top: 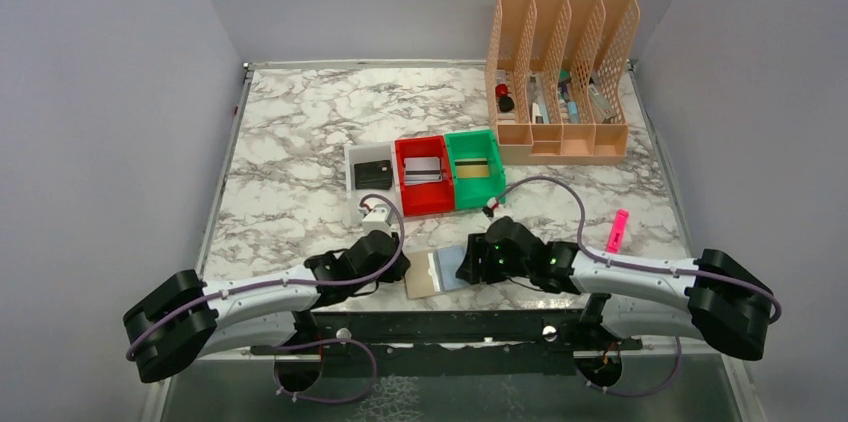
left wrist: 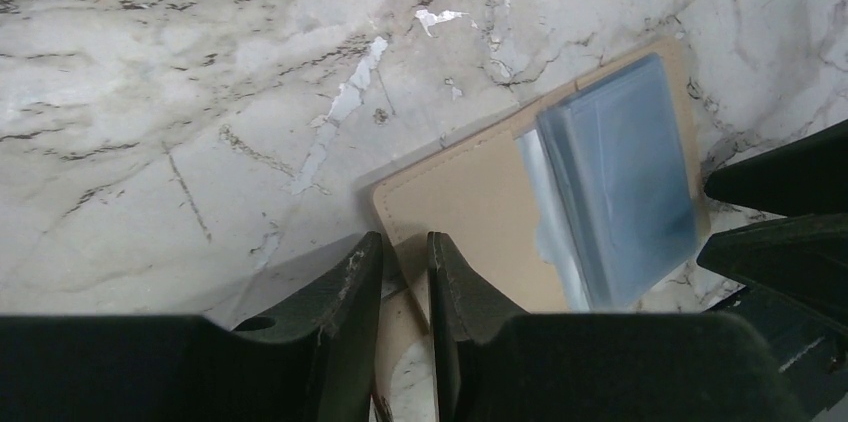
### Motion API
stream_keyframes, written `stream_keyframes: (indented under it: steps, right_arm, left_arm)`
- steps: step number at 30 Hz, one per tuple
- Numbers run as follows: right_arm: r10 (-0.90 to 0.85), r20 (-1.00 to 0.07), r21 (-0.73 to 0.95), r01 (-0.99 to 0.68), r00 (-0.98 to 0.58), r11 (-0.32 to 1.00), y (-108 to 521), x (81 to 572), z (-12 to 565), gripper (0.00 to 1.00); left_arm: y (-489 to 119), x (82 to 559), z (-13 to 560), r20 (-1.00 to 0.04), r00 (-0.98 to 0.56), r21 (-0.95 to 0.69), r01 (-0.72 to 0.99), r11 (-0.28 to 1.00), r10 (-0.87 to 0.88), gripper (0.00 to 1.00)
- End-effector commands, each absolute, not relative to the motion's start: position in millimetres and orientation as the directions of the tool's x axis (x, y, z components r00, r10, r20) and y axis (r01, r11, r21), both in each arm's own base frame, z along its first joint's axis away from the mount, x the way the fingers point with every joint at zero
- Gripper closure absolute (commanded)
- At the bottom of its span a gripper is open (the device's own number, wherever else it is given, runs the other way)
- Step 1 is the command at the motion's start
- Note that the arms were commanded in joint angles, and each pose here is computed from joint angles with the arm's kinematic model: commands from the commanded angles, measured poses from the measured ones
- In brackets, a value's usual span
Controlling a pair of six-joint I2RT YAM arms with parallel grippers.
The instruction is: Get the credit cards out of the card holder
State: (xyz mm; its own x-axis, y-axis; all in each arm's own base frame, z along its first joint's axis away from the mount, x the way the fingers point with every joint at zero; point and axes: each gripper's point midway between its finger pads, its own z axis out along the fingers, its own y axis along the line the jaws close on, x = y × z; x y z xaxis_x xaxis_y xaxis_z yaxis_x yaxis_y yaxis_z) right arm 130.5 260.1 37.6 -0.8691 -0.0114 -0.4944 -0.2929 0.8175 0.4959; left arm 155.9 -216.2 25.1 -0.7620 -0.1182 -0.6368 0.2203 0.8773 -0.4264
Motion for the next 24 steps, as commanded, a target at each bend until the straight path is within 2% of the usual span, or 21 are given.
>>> stream_keyframes:
  steps: [1,5,11,17,24]
  right_arm:
    - [-0.023,-0.539,0.441,-0.305,-0.842,0.844,255.7,141.9,49.3,0.44]
    - [-0.062,-0.522,0.445,-0.333,-0.851,0.831,265.3,139.5,45.7,0.48]
    - [-0.107,-0.480,0.463,-0.355,-0.870,0.812,279.8,135.0,35.7,0.60]
    - [-0.114,-0.502,0.469,-0.381,-0.857,0.797,281.8,135.8,45.4,0.68]
    - [-0.146,-0.526,0.480,-0.434,-0.838,0.763,288.2,134.6,67.6,0.64]
  left_arm:
    - [-239.0,157.0,40.0,-0.639,-0.764,-0.469,0.296,0.832,-0.089,0.72]
    - [-241.2,157.2,40.7,-0.633,-0.768,-0.476,0.291,0.830,-0.094,0.69]
    - [-239.8,156.3,39.1,-0.628,-0.772,-0.478,0.285,0.831,-0.097,0.68]
    - [-241.0,155.0,36.2,-0.621,-0.779,-0.480,0.285,0.830,-0.092,0.68]
    - [-245.7,155.3,35.0,-0.615,-0.784,-0.486,0.290,0.825,-0.087,0.68]
